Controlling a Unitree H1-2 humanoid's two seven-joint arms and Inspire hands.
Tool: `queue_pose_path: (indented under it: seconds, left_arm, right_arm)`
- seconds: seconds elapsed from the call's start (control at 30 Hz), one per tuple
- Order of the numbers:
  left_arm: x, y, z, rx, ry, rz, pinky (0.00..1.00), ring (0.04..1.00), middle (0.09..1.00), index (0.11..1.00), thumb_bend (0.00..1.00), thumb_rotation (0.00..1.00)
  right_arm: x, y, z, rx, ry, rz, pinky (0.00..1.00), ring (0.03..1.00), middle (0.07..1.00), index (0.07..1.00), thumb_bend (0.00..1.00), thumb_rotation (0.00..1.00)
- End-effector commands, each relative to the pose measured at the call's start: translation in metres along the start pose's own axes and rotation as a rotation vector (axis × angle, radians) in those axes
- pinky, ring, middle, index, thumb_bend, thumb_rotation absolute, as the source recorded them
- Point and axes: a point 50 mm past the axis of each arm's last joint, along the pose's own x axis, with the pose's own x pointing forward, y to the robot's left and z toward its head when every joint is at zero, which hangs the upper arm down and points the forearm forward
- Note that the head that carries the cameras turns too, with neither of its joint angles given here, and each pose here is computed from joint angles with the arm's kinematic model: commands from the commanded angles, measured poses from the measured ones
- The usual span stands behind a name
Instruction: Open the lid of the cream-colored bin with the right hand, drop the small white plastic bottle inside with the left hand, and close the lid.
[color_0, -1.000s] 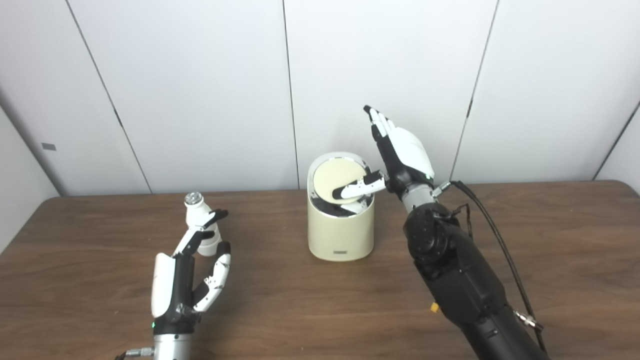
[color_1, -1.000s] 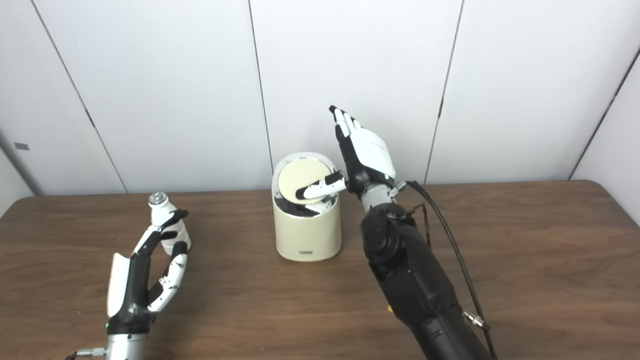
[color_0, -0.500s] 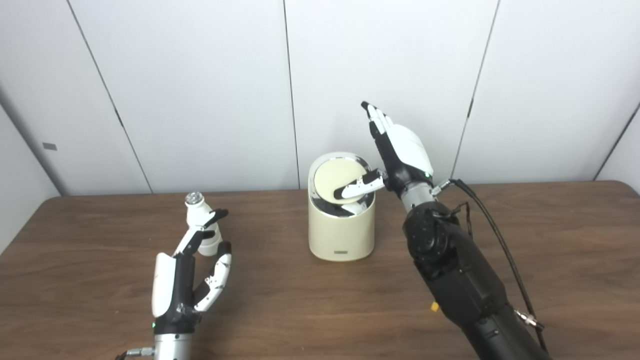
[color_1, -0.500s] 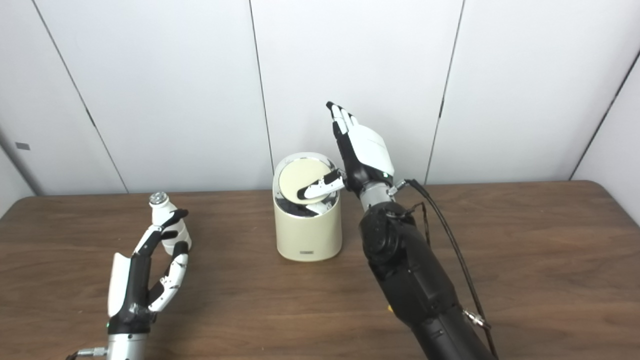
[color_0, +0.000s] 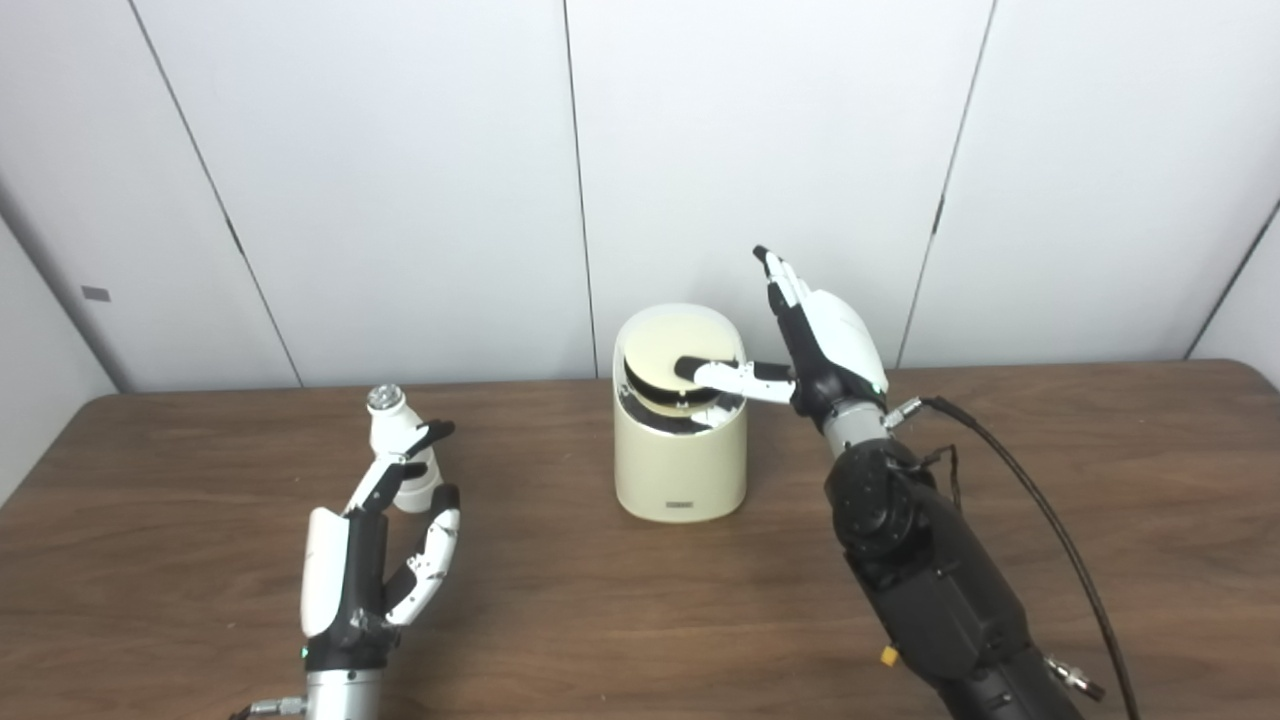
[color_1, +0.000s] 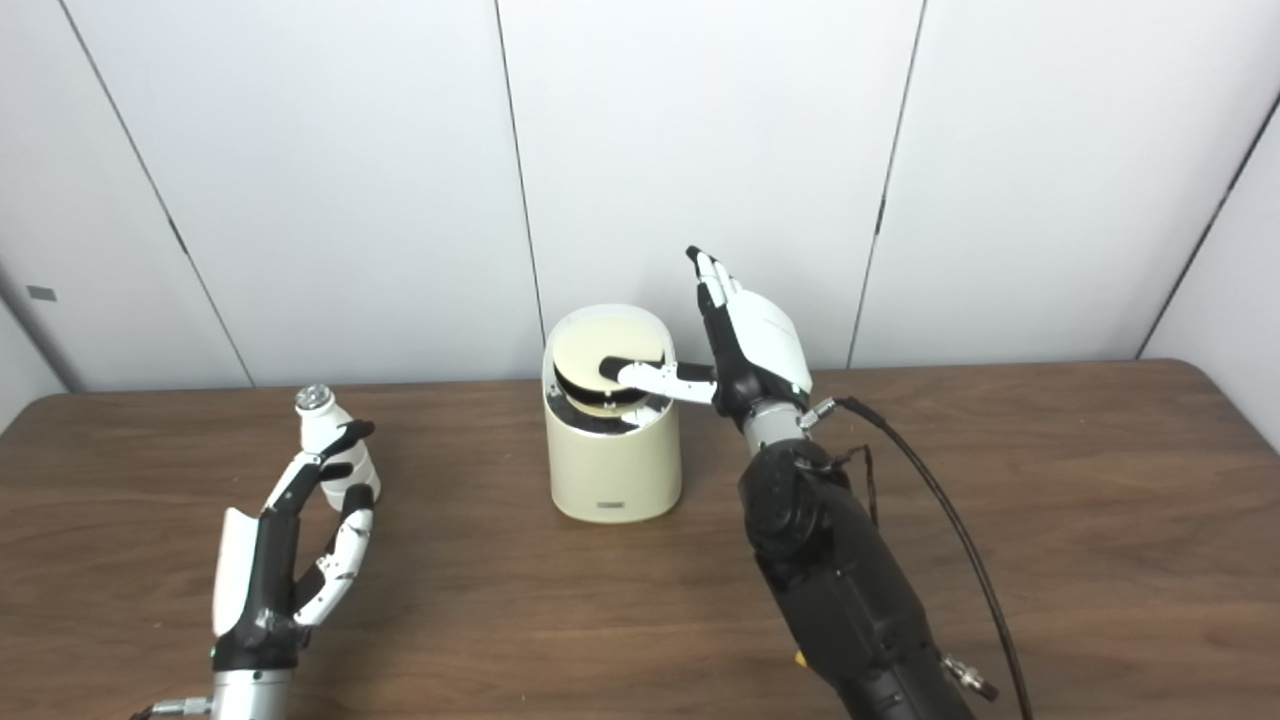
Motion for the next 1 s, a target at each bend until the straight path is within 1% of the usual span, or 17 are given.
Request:
queue_pose_path:
  seconds: [0.0,0.07,0.23,0.3,0.37,0.4,0.47,0.53,0.57,0.67,0.73,0.83,0.9,0.93,0.97]
  left_arm:
    - [-0.012,-0.005,-0.003,-0.007,0.023,-0.006,0.74,0.83,0.841,0.809,0.21,0.66]
    - [-0.013,-0.005,-0.003,-0.007,0.022,-0.008,0.74,0.83,0.842,0.81,0.21,0.67]
    - [-0.013,-0.004,-0.004,-0.009,0.021,-0.008,0.74,0.831,0.843,0.813,0.22,0.68]
    - [-0.013,-0.004,-0.003,-0.011,0.021,-0.006,0.74,0.83,0.844,0.813,0.22,0.68]
    - [-0.013,-0.004,-0.003,-0.012,0.019,-0.004,0.73,0.828,0.84,0.808,0.21,0.64]
    - [-0.013,-0.004,-0.003,-0.015,0.021,-0.005,0.73,0.827,0.84,0.807,0.2,0.63]
    - [-0.014,-0.004,-0.003,-0.016,0.024,-0.008,0.73,0.829,0.842,0.81,0.2,0.63]
    - [-0.014,-0.003,-0.003,-0.012,0.024,-0.007,0.73,0.828,0.842,0.808,0.2,0.63]
    - [-0.014,-0.003,-0.003,-0.011,0.023,-0.007,0.73,0.829,0.843,0.81,0.2,0.63]
    - [-0.014,-0.002,-0.003,-0.009,0.021,-0.008,0.73,0.829,0.843,0.813,0.21,0.63]
    - [-0.014,-0.002,-0.004,-0.01,0.022,-0.01,0.74,0.829,0.843,0.814,0.21,0.63]
    - [-0.015,-0.001,-0.004,-0.012,0.023,-0.011,0.74,0.828,0.843,0.815,0.21,0.64]
    - [-0.015,-0.001,-0.005,-0.014,0.022,-0.01,0.74,0.831,0.845,0.817,0.22,0.65]
    - [-0.014,-0.001,-0.005,-0.013,0.022,-0.009,0.74,0.832,0.845,0.817,0.22,0.65]
    - [-0.014,-0.001,-0.005,-0.011,0.022,-0.008,0.74,0.831,0.844,0.816,0.22,0.66]
  right_arm:
    - [0.012,-0.021,0.023,0.002,-0.096,-0.069,0.91,0.983,1.0,0.998,0.86,0.99]
    - [0.012,-0.02,0.022,0.005,-0.095,-0.065,0.93,0.985,1.0,0.995,0.87,1.0]
    - [0.009,-0.019,0.02,0.019,-0.102,-0.065,0.92,0.978,0.993,0.992,0.9,1.0]
    - [0.007,-0.02,0.019,0.072,-0.136,-0.064,0.89,0.973,0.992,0.991,0.9,1.0]
    - [0.005,-0.02,0.018,0.127,-0.176,-0.066,0.86,0.959,0.987,0.98,0.88,1.0]
    - [0.003,-0.02,0.016,0.187,-0.205,-0.06,0.85,0.957,0.986,0.978,0.88,1.0]
    - [-0.003,-0.02,0.013,0.293,-0.259,-0.062,0.89,0.975,0.998,0.979,0.89,1.0]
    - [-0.01,-0.021,0.011,0.402,-0.313,-0.082,0.91,0.983,1.0,0.978,0.91,1.0]
    - [-0.012,-0.021,0.01,0.435,-0.329,-0.089,0.93,0.991,1.0,0.986,0.95,1.0]
    - [-0.022,-0.025,0.008,0.54,-0.355,-0.118,0.96,0.999,1.0,0.994,0.99,1.0]
    - [-0.029,-0.032,0.007,0.593,-0.377,-0.146,0.97,1.0,1.0,0.996,1.0,1.0]
    - [-0.038,-0.041,0.005,0.645,-0.405,-0.182,0.99,1.0,1.0,0.985,1.0,1.0]
    - [-0.047,-0.05,0.0,0.656,-0.408,-0.225,1.0,1.0,1.0,0.984,1.0,0.99]
    - [-0.054,-0.054,-0.006,0.646,-0.399,-0.255,0.99,1.0,0.995,0.976,1.0,1.0]
    - [-0.062,-0.058,-0.012,0.643,-0.395,-0.281,0.96,0.988,0.987,0.961,0.99,1.0]
